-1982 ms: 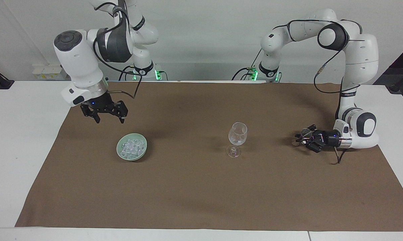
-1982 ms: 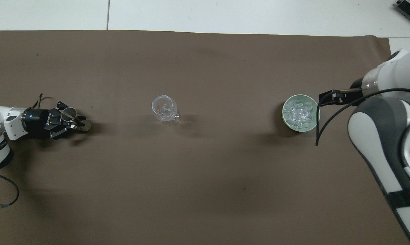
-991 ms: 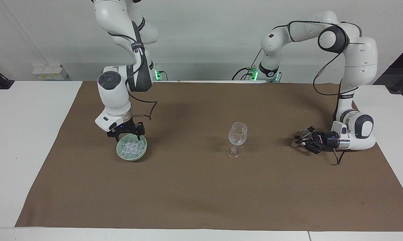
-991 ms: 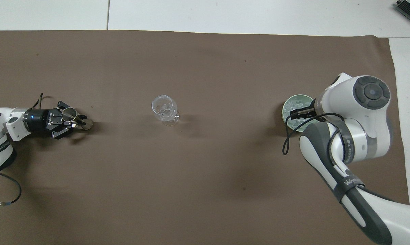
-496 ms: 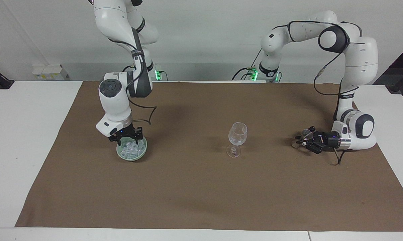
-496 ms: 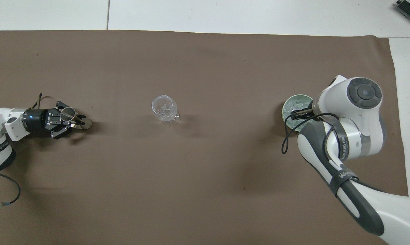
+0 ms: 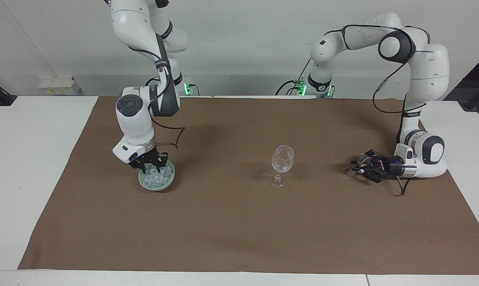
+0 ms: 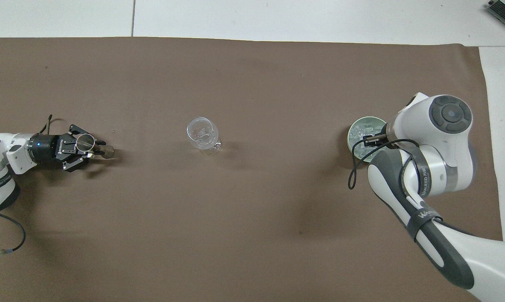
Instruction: Pour wine and add ice with both arms
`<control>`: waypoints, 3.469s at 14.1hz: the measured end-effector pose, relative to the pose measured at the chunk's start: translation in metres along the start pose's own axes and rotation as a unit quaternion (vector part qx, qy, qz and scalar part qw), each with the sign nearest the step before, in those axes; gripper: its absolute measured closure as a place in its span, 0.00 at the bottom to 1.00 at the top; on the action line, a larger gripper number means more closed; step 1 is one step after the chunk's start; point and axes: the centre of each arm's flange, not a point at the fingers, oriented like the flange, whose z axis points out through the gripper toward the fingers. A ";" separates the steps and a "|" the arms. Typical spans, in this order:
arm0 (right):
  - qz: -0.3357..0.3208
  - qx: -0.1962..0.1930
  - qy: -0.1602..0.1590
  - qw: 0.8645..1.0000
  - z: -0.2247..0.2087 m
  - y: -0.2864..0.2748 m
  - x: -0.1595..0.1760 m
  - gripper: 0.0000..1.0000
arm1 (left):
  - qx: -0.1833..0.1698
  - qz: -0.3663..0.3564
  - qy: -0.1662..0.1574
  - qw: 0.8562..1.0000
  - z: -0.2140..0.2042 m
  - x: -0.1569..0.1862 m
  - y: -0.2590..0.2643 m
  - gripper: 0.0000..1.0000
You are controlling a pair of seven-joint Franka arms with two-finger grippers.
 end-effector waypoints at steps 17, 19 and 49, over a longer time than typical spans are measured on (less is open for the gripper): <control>0.029 0.003 0.060 0.998 -0.089 0.003 0.014 0.78 | -0.002 0.095 -0.197 0.976 -0.086 0.146 -0.006 0.13; 0.042 0.015 0.078 0.996 -0.135 -0.006 0.022 0.78 | -0.003 0.099 -0.235 0.967 -0.083 0.180 -0.003 0.13; 0.283 0.299 0.029 0.911 -0.194 -0.367 0.021 0.78 | 0.463 -0.396 -0.477 0.633 0.120 0.449 0.063 0.00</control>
